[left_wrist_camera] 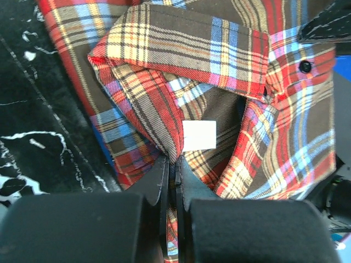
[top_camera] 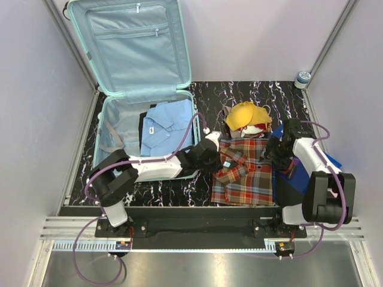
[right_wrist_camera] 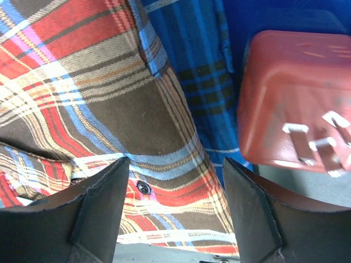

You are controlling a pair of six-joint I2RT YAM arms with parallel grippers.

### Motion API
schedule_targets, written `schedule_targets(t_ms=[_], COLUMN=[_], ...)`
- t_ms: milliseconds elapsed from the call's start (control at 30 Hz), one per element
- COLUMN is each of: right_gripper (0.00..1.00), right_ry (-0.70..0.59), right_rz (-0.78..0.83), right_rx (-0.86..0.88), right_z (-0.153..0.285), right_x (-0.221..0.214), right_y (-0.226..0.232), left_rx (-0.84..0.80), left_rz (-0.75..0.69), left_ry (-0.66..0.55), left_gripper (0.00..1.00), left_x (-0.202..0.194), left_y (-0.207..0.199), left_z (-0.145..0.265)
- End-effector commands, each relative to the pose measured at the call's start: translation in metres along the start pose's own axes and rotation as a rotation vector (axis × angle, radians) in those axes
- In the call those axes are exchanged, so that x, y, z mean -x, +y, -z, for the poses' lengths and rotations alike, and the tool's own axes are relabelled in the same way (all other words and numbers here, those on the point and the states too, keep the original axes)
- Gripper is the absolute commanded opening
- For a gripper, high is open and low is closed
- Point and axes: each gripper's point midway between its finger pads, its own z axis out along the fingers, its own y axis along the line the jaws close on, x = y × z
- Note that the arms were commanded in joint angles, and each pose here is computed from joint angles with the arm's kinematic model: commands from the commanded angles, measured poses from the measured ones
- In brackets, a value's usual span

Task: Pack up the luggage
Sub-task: Pick up the clothes at the center of the board.

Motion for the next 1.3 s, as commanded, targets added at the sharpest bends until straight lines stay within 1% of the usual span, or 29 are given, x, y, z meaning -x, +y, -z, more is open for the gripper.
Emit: schedule_targets(t_ms=[0, 300, 367, 433, 467, 500, 533, 567, 600, 667, 733, 800, 967, 1033, 1133, 1233, 1267], right_gripper=[0.74, 0.7, 0.68, 0.61, 0.58, 0.49, 0.44, 0.36, 0.24, 0.13, 0.03, 0.0, 0.0, 0.0, 0.0, 0.0, 0.0], right_ry=[0.03, 0.084, 0.087, 0.08, 0.079, 0.075, 0.073, 0.07, 0.069, 0.066, 0.069, 0.072, 0.066, 0.069, 0.065, 0.067, 0.069], right_rz=[0.018, 0.017, 0.022, 0.023, 0.025, 0.023, 0.025, 0.026, 0.026, 0.025, 0.028, 0.03, 0.031, 0.031, 0.03, 0.03, 0.029], right_rx=[0.045, 0.063, 0.064, 0.07, 0.076, 0.082, 0.088, 0.095, 0.097, 0.098, 0.1, 0.101, 0.097, 0.097, 0.097, 0.096, 0.095], right_z=[-0.01, -0.024, -0.024, -0.022, -0.021, -0.018, -0.017, -0.015, -0.014, -0.014, -0.014, -0.015, -0.014, -0.015, -0.014, -0.015, -0.015], right_x=[0.002, -0.004, -0.005, -0.005, -0.006, -0.006, -0.006, -0.006, -0.006, -0.006, -0.006, -0.007, -0.005, -0.006, -0.005, -0.005, -0.006], right_y=[0.008, 0.012, 0.013, 0.013, 0.014, 0.015, 0.016, 0.017, 0.017, 0.018, 0.018, 0.018, 0.018, 0.017, 0.018, 0.017, 0.017], left_rx=[0.028, 0.0, 0.002, 0.002, 0.002, 0.003, 0.001, -0.019, -0.032, -0.041, -0.042, -0.027, -0.004, 0.028, 0.086, 0.13, 0.15], left_rz=[-0.018, -0.02, -0.017, -0.017, -0.017, -0.014, -0.008, 0.003, 0.009, 0.026, 0.037, 0.041, 0.037, 0.029, 0.022, 0.023, 0.021], left_ry=[-0.054, -0.006, 0.002, 0.0, -0.005, -0.006, -0.012, -0.003, -0.014, -0.014, -0.019, -0.021, -0.032, -0.06, -0.068, -0.065, -0.046], left_gripper=[0.0, 0.0, 0.0, 0.02, 0.08, 0.15, 0.24, 0.52, 0.6, 0.71, 0.74, 0.75, 0.75, 0.75, 0.75, 0.76, 0.77], left_x=[0.02, 0.012, 0.011, 0.012, 0.014, 0.015, 0.017, 0.016, 0.02, 0.018, 0.019, 0.019, 0.024, 0.032, 0.037, 0.036, 0.031], left_y=[0.001, 0.0, 0.002, 0.002, 0.002, 0.003, 0.003, 0.002, 0.0, 0.001, 0.002, 0.004, 0.007, 0.011, 0.018, 0.026, 0.03], left_z=[-0.003, -0.016, -0.018, -0.017, -0.016, -0.016, -0.015, -0.012, -0.011, -0.007, -0.005, -0.003, 0.003, 0.005, 0.007, 0.007, 0.006])
